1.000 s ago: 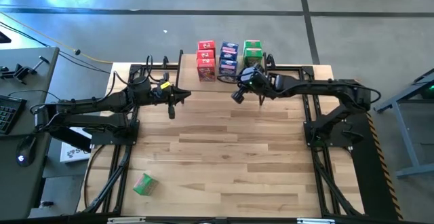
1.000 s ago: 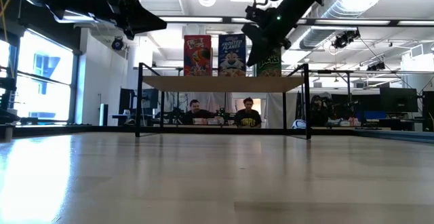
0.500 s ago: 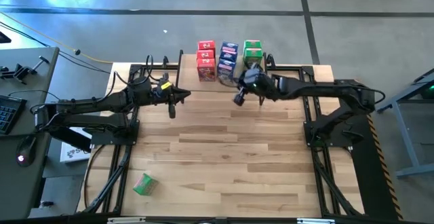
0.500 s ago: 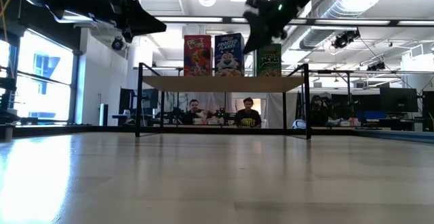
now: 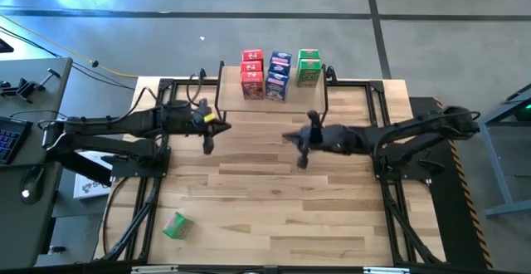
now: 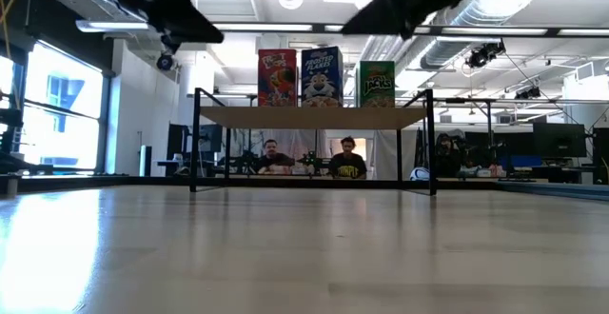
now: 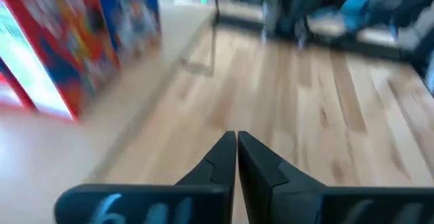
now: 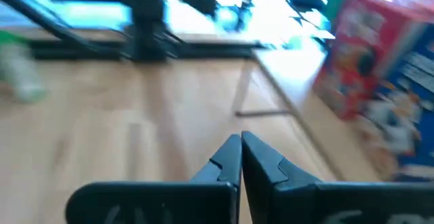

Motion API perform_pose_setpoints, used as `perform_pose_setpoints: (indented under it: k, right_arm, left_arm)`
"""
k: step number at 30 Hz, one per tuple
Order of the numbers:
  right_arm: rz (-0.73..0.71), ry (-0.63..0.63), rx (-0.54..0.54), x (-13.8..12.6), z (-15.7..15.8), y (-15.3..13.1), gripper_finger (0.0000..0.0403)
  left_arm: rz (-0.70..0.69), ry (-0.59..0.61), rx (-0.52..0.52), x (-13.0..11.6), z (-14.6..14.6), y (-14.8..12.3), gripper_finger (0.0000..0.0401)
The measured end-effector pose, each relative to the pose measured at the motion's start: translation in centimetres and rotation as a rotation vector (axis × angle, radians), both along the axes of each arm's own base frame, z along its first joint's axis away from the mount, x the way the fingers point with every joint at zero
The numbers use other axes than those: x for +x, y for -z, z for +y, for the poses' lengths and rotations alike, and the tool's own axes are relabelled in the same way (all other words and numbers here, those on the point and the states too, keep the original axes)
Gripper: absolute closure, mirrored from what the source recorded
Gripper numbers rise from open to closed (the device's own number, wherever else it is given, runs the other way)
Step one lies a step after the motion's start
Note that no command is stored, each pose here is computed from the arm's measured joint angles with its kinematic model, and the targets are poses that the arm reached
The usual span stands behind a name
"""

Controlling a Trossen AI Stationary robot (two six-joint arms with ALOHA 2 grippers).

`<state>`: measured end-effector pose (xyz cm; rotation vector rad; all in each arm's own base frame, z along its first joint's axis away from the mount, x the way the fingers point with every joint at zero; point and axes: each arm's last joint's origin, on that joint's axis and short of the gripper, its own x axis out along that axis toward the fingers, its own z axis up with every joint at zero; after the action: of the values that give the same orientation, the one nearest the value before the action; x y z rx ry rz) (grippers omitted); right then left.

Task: Stack cereal on shelf
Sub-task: Put the green cereal box in front of the other green cereal box on the shelf

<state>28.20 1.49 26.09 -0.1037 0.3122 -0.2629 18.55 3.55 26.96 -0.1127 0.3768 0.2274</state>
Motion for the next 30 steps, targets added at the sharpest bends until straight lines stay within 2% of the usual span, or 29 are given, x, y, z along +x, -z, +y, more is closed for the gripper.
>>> perform_pose_setpoints:
  k: [4,10,15,19,23,26,30]
  right_arm:
    - [-0.07,-0.094,0.013,-0.6,2.8,0.9,0.0403]
    - [-0.098,-0.121,0.053,-1.3,5.0,2.4,0.0403]
    - [-0.093,-0.136,0.043,-2.2,6.7,3.2,0.0403]
    - [-0.095,-0.172,0.021,-2.9,7.2,4.2,0.0403]
    - [-0.094,-0.184,0.025,-3.2,7.1,4.7,0.0403]
    - [-0.104,-0.208,0.035,-3.3,7.1,5.0,0.0403]
    - [-0.102,-0.243,0.046,-3.5,7.4,5.2,0.0403]
  left_arm:
    - [0.132,-0.018,-0.097,-0.3,-1.9,-0.5,0.0397]
    - [0.301,-0.023,-0.218,-0.5,-5.5,-1.2,0.0383]
    - [0.492,-0.132,-0.304,-0.3,-8.1,-1.4,0.0371]
    - [0.656,-0.253,-0.343,0.0,-9.8,-1.5,0.0371]
    - [0.846,-0.357,-0.423,0.1,-11.2,-1.7,0.0369]
    - [0.973,-0.371,-0.485,0.4,-12.6,-1.7,0.0357]
    - [1.105,-0.356,-0.598,0.7,-14.6,-1.3,0.0316]
